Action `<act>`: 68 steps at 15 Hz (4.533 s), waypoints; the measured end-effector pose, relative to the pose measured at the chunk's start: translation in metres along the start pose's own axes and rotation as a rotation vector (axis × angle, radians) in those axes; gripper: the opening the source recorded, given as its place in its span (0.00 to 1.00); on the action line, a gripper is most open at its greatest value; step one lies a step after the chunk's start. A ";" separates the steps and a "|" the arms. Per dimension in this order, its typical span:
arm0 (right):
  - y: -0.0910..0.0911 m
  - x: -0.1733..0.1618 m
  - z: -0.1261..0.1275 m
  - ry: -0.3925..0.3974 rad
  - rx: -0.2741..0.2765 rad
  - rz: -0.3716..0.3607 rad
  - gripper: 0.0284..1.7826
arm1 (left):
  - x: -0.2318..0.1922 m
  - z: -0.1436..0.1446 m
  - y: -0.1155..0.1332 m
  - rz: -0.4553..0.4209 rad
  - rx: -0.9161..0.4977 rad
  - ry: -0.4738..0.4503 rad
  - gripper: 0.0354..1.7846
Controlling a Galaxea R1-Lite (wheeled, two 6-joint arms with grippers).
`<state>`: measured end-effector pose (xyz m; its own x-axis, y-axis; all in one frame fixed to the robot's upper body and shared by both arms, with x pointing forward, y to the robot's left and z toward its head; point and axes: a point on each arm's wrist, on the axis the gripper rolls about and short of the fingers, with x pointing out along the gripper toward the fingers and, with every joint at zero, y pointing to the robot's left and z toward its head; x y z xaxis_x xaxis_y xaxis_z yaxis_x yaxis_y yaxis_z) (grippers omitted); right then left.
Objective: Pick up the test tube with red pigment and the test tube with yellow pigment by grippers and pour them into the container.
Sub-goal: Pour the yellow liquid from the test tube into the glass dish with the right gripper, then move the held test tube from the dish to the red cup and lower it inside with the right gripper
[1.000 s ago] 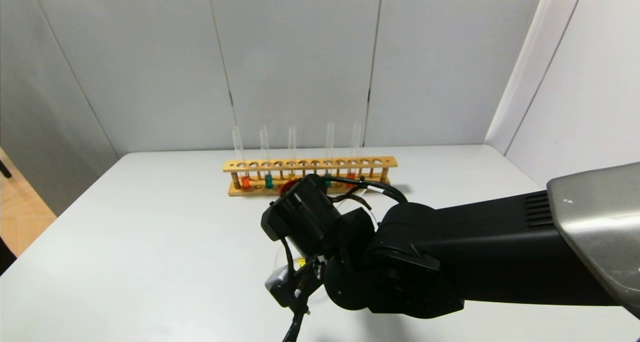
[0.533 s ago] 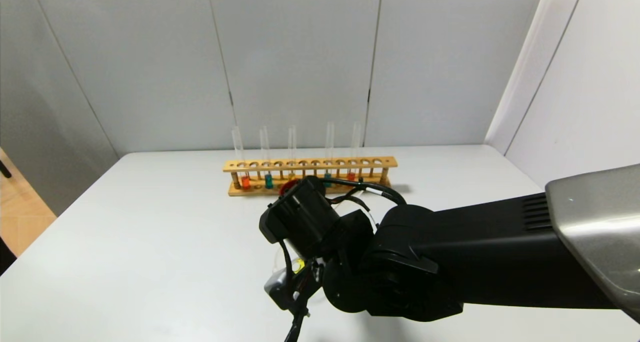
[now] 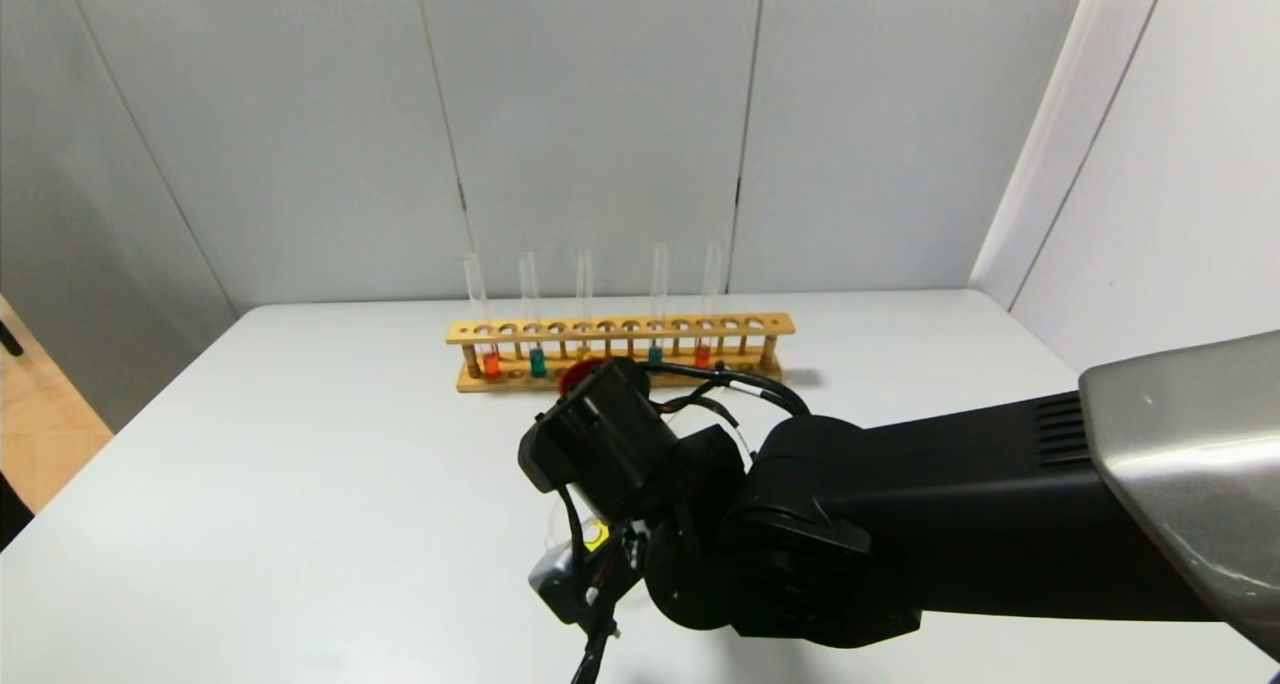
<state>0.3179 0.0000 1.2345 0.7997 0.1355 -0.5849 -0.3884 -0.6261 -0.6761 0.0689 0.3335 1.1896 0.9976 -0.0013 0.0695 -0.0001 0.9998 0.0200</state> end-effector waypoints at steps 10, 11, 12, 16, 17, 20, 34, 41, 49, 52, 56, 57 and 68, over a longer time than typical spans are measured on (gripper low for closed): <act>-0.019 -0.008 -0.007 -0.022 0.161 -0.098 0.14 | 0.000 0.000 0.000 0.000 0.000 0.000 0.96; -0.019 -0.009 -0.007 -0.027 0.175 -0.098 0.14 | 0.000 0.000 0.000 0.000 0.000 0.000 0.96; -0.018 -0.010 -0.007 -0.030 0.186 -0.097 0.14 | 0.000 0.000 0.000 0.000 0.000 0.000 0.96; -0.022 -0.013 -0.009 -0.043 0.286 -0.123 0.14 | 0.000 0.000 0.000 0.000 0.000 0.000 0.96; -0.023 -0.014 -0.009 -0.047 0.321 -0.138 0.14 | 0.000 0.000 0.000 0.000 0.000 0.000 0.96; -0.026 -0.016 -0.011 -0.064 0.456 -0.157 0.14 | 0.000 0.000 0.000 0.000 0.000 0.000 0.96; -0.045 -0.025 -0.027 -0.167 1.167 -0.259 0.14 | 0.000 0.000 0.000 0.000 0.000 0.000 0.96; -0.049 -0.030 -0.043 -0.220 1.522 -0.291 0.14 | 0.000 0.000 0.000 0.000 0.000 0.000 0.96; -0.047 -0.032 -0.062 -0.257 1.908 -0.291 0.14 | 0.000 0.000 0.000 0.000 0.000 0.000 0.96; -0.047 -0.036 -0.066 -0.271 1.963 -0.295 0.14 | 0.000 0.000 0.000 0.000 0.000 0.000 0.96; -0.049 -0.042 -0.072 -0.280 1.969 -0.309 0.14 | 0.000 0.000 0.000 0.000 0.000 0.000 0.96; -0.050 -0.043 -0.074 -0.283 1.977 -0.316 0.14 | 0.000 0.000 0.000 -0.001 0.000 0.000 0.96; -0.075 -0.047 -0.090 -0.448 2.010 -0.396 0.14 | 0.000 0.000 0.000 0.000 0.000 0.000 0.96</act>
<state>0.3505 -0.0286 1.3533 0.9249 0.3467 -0.1560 -0.3539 0.9351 -0.0205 0.0689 0.3335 1.1896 0.9976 -0.0013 0.0695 -0.0001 0.9998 0.0200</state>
